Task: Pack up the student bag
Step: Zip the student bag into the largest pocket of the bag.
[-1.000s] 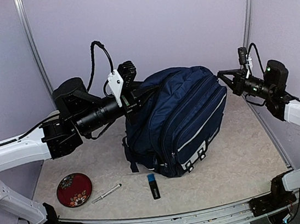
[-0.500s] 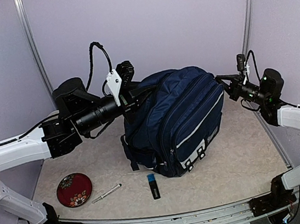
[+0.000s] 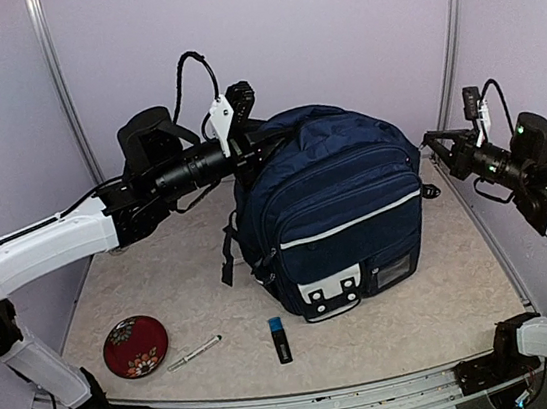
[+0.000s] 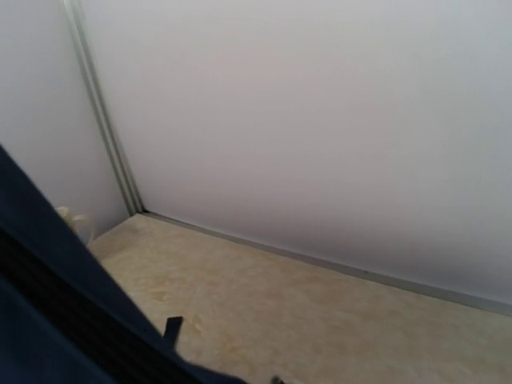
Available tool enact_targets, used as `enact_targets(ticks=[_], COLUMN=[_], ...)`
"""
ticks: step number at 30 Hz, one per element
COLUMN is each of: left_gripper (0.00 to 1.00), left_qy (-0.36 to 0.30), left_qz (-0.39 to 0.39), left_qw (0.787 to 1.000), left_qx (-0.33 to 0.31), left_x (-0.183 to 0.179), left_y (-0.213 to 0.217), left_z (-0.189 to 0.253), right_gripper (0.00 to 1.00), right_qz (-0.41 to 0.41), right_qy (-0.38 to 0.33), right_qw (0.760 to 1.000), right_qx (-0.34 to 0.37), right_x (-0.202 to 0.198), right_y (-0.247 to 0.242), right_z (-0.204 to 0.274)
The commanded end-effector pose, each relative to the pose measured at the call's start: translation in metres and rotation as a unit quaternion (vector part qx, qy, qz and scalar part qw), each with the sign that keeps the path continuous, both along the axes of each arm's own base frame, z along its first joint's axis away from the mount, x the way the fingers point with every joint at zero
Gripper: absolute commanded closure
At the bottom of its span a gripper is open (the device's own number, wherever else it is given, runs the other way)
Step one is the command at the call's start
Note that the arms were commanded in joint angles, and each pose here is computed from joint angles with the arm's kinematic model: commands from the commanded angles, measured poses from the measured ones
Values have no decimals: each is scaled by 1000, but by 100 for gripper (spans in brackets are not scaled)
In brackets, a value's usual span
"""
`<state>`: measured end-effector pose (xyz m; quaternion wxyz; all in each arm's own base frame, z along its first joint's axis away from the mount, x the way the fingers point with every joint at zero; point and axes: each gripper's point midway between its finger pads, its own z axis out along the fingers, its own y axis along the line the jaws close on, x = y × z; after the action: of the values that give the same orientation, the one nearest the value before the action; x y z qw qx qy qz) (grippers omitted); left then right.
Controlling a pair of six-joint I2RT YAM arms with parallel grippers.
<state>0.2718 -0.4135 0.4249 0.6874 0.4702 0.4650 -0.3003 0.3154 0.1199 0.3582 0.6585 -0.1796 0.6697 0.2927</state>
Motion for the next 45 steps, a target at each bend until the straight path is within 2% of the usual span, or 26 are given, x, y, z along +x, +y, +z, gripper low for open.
enact_targets(ticks=[1,4,7,10,14,20,25,28,29,30,31,34,36,37,39,40,41,45], left_gripper=[100,100,100,100,100,100,100,100,100,100,100,100,100,100,100,100,100,100], left_qy=[-16,-20,-27,-41,-56,-61,-45,-27,-19,-11,-3,24,42,50,60,66,69,74], left_qz=[-24,-15,-4,-25,-63,-94,-89,-77,-74,-71,-67,-41,-23,-15,-1,7,14,23], left_qw=[999,998,999,998,996,994,995,996,997,997,997,998,998,998,997,997,996,996], left_qx=[-38,-51,-43,-38,-22,-12,-16,-22,-22,-24,-26,-35,-41,-41,-45,-48,-51,-53], left_x=[18,28,30,17,-1,-12,-6,2,4,6,8,15,20,22,25,27,28,25], left_y=[2,8,12,15,17,24,21,19,18,17,16,14,12,11,9,9,10,5], left_z=[17,21,14,8,-1,-5,-6,-5,-7,-7,-9,-14,-18,-20,-21,-22,-20,-19], right_gripper=[100,100,100,100,100,100,100,100,93,68,59,51,46,41,8,3,3,10], right_qz=[-65,-59,-66,-93,-172,-250,-246,-197,-171,-145,-105,-27,31,63,118,136,144,130], right_qy=[-67,-60,-23,29,105,161,181,148,129,107,81,6,-31,-43,-58,-63,-66,-88], right_qw=[996,996,997,995,978,952,950,967,975,982,990,999,999,997,991,989,987,988], right_qx=[5,12,22,35,52,70,68,58,52,48,41,25,16,14,8,5,3,3], right_x=[-31,-47,-45,-29,-7,-3,-2,-4,-6,-9,-17,-42,-63,-74,-96,-105,-111,-123], right_y=[-26,-25,-27,-35,-59,-93,-95,-79,-71,-63,-50,-27,-11,-2,13,18,22,29], right_z=[74,71,36,-11,-74,-136,-157,-135,-121,-104,-84,-30,-5,3,14,17,20,30])
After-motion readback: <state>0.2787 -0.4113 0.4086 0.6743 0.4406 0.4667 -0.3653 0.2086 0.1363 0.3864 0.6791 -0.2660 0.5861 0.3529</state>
